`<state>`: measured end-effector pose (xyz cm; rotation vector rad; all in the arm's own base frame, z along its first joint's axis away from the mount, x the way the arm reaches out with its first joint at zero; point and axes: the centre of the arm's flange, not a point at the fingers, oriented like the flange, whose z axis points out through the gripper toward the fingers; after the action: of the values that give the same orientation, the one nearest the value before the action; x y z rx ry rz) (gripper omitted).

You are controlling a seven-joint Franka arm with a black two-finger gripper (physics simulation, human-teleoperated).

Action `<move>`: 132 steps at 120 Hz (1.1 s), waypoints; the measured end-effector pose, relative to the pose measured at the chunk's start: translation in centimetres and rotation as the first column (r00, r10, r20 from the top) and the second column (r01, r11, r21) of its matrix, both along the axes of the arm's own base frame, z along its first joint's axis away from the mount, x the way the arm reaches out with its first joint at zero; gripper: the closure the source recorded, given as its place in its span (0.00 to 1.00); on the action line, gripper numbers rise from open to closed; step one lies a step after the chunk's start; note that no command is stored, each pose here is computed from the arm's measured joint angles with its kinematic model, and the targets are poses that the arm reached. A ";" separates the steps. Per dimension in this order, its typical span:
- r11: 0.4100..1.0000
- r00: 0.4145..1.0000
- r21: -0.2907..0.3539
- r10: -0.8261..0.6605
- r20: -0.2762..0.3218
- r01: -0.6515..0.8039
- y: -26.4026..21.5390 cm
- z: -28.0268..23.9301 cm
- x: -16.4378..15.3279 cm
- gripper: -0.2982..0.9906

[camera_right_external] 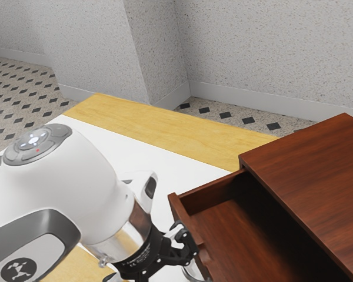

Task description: Pull the drawer handle with one arm to open the drawer

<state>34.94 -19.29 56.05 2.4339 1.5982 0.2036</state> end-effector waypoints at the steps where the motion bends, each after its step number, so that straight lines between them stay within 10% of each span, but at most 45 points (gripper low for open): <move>1: 1.000 1.000 0.000 0.000 0.000 0.000 0.0 0.0 0.0 0.41; 58: 1.000 1.000 -0.011 -0.005 0.029 0.005 0.0 1.6 -0.4 0.41; 85: 0.998 0.993 -0.052 -0.039 0.112 0.045 -1.6 10.2 -0.3 0.40; 104: 0.991 0.993 -0.057 -0.118 -0.008 0.118 -2.7 19.4 1.0 0.32; 132: 0.959 0.962 0.166 -0.197 -0.189 0.229 -5.9 19.1 -1.9 0.26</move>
<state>33.07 -25.19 75.18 2.8157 1.4202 0.1150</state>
